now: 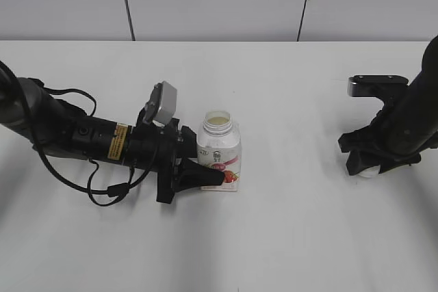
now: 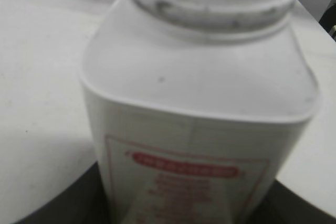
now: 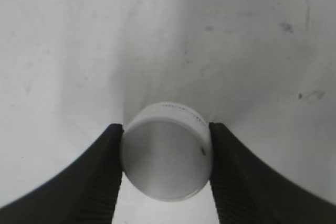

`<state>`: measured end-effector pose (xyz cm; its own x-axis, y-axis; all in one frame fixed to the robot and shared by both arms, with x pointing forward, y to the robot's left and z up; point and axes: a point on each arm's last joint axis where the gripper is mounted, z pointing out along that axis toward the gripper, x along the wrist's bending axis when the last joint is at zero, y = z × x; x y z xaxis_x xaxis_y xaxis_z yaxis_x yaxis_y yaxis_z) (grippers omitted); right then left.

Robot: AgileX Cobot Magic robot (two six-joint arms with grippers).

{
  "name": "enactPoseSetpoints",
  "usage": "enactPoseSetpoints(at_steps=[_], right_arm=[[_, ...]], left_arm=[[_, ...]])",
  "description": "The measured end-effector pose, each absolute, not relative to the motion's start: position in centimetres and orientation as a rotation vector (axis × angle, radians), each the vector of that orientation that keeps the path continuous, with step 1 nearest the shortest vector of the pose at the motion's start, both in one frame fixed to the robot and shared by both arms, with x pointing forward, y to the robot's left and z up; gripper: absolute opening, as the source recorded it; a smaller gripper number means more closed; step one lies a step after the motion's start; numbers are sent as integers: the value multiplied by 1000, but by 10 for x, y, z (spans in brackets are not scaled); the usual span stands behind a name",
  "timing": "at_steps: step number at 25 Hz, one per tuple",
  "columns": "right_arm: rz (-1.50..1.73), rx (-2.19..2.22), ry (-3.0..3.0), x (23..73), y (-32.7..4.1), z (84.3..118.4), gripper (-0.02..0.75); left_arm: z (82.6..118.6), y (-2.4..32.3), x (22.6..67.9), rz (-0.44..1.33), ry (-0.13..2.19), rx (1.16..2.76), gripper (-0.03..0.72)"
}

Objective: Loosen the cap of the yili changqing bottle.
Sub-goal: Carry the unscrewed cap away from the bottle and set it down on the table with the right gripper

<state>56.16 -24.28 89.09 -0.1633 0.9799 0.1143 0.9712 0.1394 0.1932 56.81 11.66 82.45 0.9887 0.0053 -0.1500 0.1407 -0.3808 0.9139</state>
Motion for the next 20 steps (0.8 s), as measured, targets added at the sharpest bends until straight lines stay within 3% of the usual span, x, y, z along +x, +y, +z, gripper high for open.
enactPoseSetpoints(at_steps=[16, 20], right_arm=[[351, 2008, 2331, 562, -243, 890, 391], [351, 2009, 2330, 562, -243, 890, 460]], left_arm=[[824, 117, 568, -144, 104, 1958, 377], [824, 117, 568, -144, 104, 1958, 377]])
